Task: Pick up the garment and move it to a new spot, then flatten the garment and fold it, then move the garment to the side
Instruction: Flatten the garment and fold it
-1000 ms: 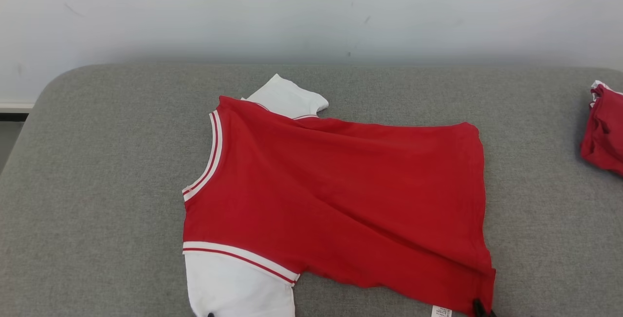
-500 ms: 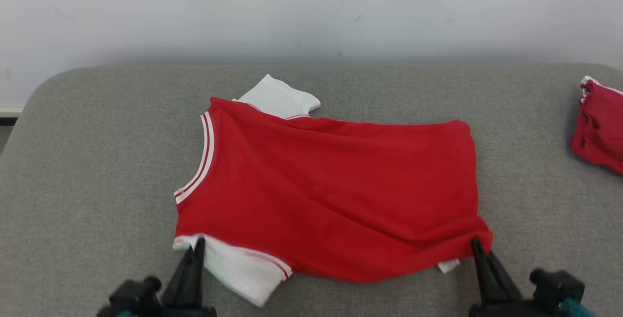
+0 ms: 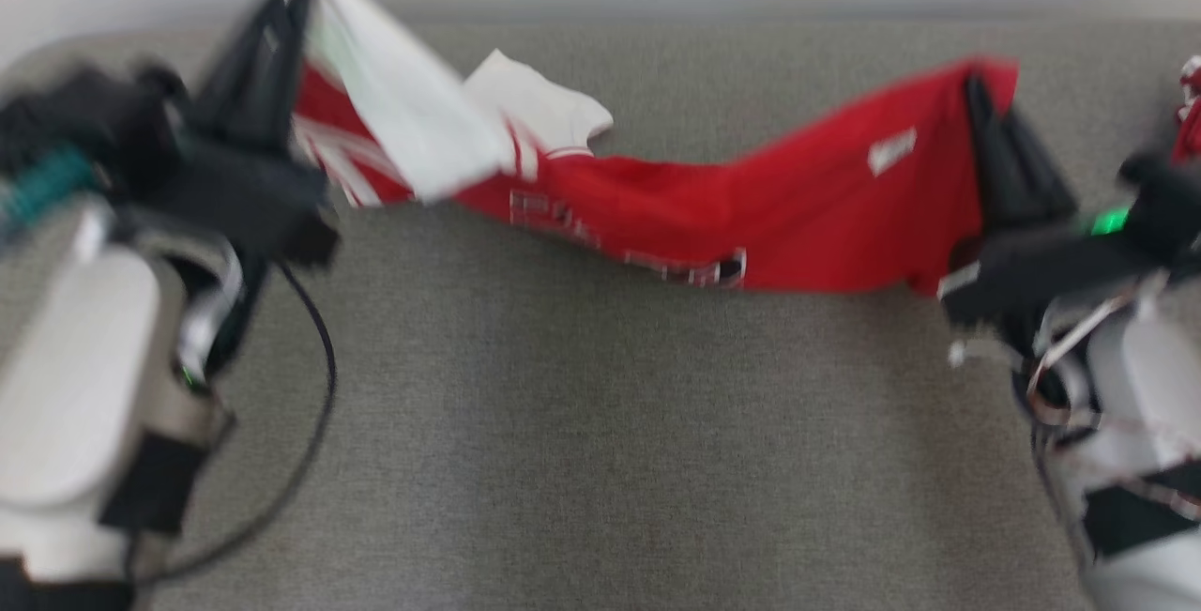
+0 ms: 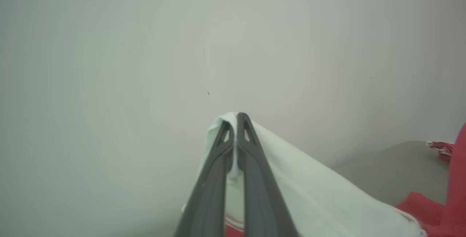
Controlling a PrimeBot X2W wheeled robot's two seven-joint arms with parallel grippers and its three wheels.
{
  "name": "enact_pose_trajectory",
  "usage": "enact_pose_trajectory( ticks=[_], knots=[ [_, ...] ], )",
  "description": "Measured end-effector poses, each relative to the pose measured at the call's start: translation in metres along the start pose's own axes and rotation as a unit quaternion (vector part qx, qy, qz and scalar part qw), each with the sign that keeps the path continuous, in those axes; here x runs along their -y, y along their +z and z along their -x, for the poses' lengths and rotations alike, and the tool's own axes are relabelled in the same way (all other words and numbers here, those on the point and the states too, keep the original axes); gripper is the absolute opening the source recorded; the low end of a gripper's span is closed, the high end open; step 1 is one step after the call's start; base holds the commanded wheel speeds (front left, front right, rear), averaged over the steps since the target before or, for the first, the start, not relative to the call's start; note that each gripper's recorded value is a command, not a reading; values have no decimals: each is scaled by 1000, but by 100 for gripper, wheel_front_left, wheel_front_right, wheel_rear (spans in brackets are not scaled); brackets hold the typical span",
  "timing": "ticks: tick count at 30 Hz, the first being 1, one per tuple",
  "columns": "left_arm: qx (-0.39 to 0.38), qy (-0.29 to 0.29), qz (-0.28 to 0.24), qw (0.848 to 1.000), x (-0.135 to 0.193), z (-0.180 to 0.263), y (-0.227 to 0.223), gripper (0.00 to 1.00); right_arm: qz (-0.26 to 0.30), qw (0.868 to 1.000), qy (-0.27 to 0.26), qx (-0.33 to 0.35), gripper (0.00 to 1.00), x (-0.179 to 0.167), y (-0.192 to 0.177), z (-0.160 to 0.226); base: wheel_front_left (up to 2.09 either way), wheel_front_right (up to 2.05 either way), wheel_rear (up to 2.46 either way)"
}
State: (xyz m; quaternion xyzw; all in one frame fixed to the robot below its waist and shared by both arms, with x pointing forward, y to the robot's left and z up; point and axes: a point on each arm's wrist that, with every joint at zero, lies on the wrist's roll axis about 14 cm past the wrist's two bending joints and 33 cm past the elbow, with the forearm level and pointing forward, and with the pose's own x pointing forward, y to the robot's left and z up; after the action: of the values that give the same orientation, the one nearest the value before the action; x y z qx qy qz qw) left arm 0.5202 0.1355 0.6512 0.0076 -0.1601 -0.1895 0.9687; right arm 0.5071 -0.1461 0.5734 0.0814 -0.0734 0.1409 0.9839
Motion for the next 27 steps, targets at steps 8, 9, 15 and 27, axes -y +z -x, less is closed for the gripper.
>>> enact_pose_trajectory(
  ticks=[8,9,15,27],
  knots=[
    [54,2,29,998,-38,-105,42,0,31,997,14,67,0,24,59,-100,0,0,0],
    [58,7,29,998,-44,-115,43,0,18,997,13,70,0,28,62,-111,0,0,0],
    [85,28,25,996,-74,-170,55,0,14,997,16,69,0,44,73,-168,0,0,0],
    [100,30,-27,994,-84,-231,65,0,42,995,2,87,0,61,111,-239,0,0,0]
  ],
)
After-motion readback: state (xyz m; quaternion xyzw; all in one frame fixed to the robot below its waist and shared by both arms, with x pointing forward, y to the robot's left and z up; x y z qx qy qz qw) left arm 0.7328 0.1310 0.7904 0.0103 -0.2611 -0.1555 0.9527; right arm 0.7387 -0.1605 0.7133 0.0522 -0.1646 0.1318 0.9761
